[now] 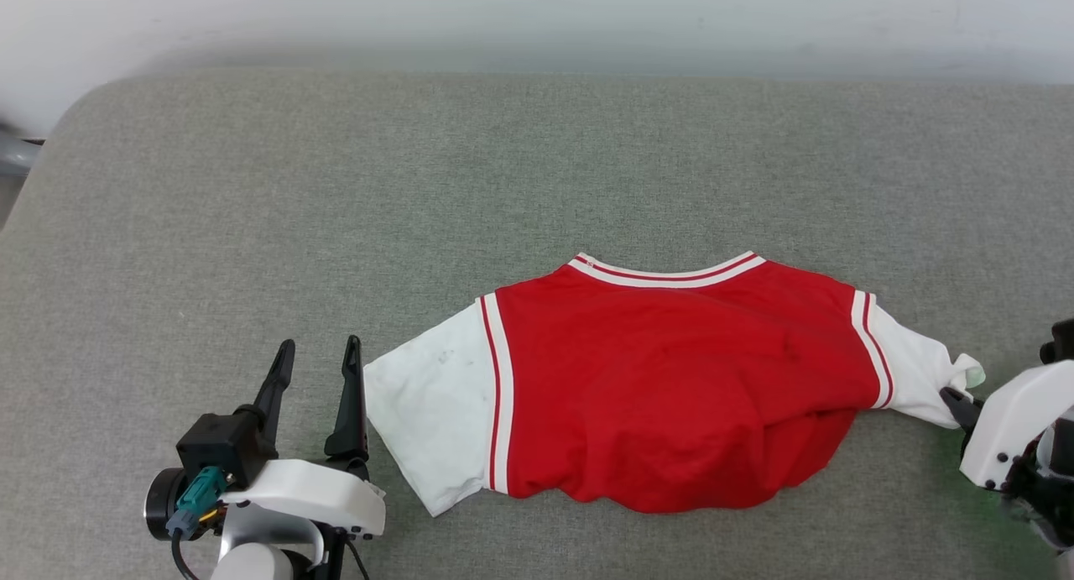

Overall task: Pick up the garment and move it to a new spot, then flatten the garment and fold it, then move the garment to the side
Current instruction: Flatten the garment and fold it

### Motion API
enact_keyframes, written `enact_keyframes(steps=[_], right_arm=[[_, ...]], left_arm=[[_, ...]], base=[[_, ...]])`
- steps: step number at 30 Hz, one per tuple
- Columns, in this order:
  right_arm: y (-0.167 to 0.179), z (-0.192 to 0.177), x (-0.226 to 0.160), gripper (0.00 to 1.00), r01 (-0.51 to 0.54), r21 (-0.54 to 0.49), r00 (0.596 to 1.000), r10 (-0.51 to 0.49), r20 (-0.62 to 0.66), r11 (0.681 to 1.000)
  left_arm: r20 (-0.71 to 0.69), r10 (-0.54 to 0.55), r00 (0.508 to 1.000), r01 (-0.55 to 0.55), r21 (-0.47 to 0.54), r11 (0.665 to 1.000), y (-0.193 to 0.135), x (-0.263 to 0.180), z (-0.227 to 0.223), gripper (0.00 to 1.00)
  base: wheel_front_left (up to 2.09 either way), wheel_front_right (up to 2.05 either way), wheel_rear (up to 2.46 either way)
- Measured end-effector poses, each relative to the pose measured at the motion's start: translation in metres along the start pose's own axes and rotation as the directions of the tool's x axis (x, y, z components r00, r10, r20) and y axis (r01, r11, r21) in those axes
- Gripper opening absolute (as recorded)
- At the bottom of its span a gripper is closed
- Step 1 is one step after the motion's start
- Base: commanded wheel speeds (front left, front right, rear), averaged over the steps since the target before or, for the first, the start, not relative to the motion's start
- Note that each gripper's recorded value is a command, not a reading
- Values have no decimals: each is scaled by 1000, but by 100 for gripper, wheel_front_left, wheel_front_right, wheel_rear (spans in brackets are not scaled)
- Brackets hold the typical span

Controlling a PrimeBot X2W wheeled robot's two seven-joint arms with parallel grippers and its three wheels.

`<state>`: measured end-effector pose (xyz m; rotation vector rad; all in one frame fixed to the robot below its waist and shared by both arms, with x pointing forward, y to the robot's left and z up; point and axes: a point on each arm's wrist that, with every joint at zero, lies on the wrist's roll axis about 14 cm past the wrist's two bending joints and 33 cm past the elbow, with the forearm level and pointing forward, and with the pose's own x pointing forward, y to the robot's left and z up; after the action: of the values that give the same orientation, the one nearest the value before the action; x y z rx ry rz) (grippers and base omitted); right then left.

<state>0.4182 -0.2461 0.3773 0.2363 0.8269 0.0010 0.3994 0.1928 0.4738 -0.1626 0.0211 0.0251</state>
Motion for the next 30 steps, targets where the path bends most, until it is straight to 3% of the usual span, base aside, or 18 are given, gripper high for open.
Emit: enact_keyframes(steps=[1,2,3,4,8,11,19,25,30], right_arm=[[0,-4,-1,1,2,14,1000,-2,10,1000],[1,-5,-2,31,1,29,1000,-2,27,1000],[2,-6,-3,93,3,34,999,-4,45,999],[3,-7,-4,100,2,44,998,-4,63,999],[9,0,-12,100,1,45,985,-9,175,999],[7,20,-25,100,17,40,951,-28,308,999],[20,63,-73,100,54,-22,784,-29,620,998],[53,68,-104,100,29,-108,694,58,717,994],[75,64,-124,100,-4,-154,658,119,744,988]], left_arm=[[-5,-1,1000,1,0,1000,0,0,-1,100],[-10,-1,1000,1,1,1000,0,0,-2,100],[-15,2,1000,-2,2,1000,1,0,-3,100],[-18,2,1000,-2,4,1000,1,0,-4,100],[-29,4,1000,-4,5,1000,4,-1,-5,100],[-33,4,999,-4,2,1000,4,-3,-3,100],[-31,15,999,-15,-7,1000,10,-8,8,100],[-66,15,998,-16,-16,1000,14,-12,10,100],[-149,-5,989,-1,-35,999,13,-16,2,100]], base=[[0,0,0],[0,0,0],[0,0,0],[0,0,0],[0,0,0],[0,0,0],[0,0,0],[0,0,0],[0,0,0]])
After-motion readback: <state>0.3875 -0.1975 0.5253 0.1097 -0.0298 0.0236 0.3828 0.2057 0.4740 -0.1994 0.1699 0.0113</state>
